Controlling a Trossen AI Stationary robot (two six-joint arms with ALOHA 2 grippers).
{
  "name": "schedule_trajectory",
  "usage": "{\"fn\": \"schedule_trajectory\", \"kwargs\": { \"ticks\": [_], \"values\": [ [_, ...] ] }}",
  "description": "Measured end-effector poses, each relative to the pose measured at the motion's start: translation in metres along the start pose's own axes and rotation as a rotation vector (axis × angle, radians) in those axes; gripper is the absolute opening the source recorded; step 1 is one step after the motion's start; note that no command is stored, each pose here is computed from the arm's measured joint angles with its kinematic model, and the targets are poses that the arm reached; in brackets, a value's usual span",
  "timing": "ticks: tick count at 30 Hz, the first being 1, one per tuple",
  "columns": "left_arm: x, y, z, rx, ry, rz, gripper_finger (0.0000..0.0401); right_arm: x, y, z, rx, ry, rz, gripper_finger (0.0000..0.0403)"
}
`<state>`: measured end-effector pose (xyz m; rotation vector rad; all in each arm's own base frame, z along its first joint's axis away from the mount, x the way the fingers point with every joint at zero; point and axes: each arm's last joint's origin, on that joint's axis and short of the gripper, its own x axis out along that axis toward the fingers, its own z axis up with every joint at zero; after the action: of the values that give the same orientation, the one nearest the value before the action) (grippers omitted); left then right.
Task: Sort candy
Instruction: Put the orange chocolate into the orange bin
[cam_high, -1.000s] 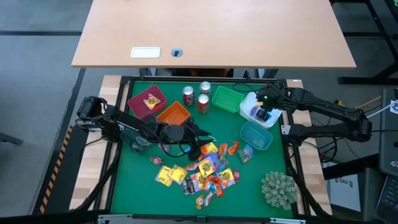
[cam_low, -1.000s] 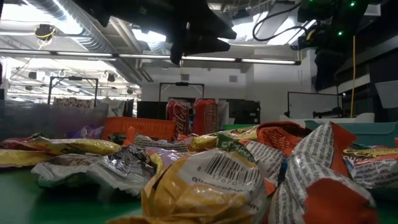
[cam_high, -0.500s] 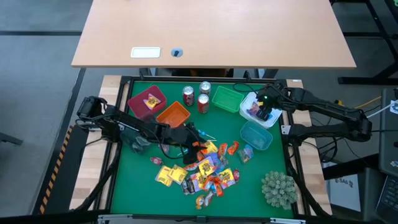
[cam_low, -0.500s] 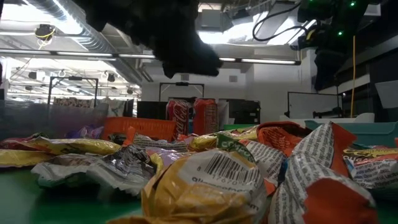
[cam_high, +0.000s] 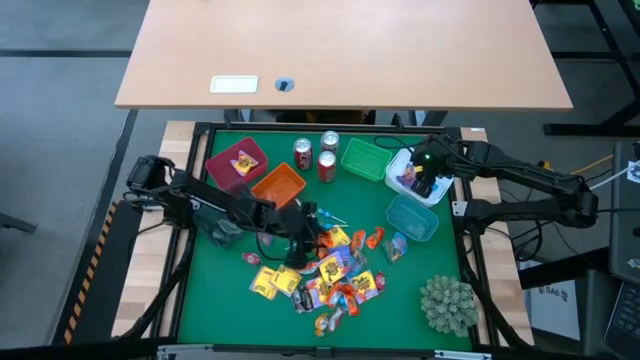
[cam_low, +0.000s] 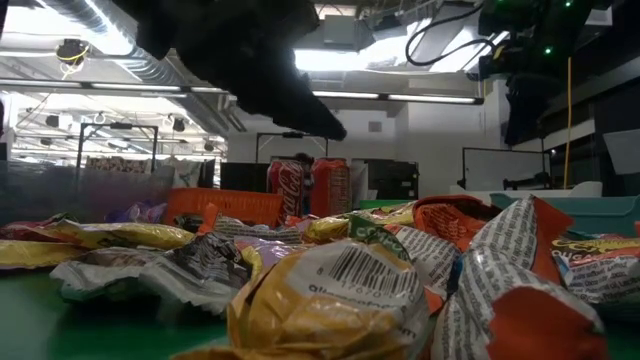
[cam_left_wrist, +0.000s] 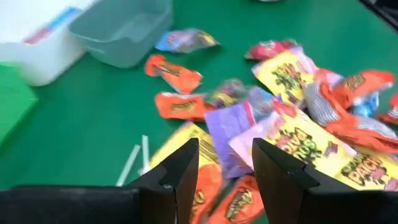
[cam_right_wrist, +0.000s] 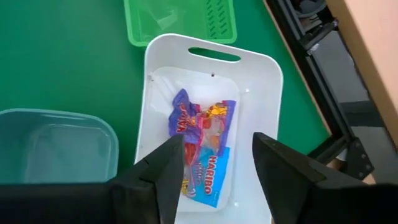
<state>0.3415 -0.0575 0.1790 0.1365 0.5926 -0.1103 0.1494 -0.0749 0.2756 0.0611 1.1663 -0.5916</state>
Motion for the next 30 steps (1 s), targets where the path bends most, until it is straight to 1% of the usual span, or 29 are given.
{"fn": "schedule_trajectory", "kwargs": {
  "ticks": [7, 13, 30],
  "values": [
    [0.022, -0.004, -0.022, 0.009, 0.091, -0.027, 0.014, 0.0, 0.0, 0.0, 0.001, -0.006, 0.018, 0.0188],
    [0.032, -0.005, -0.038, 0.014, 0.175, -0.033, 0.014, 0.0, 0.001, 0.0, 0.001, -0.005, 0.018, 0.0188],
    [0.029, -0.007, -0.048, 0.018, 0.299, -0.073, 0.0137, 0.0, 0.001, 0.0, 0.001, -0.005, 0.02, 0.0188]
  ]
}}
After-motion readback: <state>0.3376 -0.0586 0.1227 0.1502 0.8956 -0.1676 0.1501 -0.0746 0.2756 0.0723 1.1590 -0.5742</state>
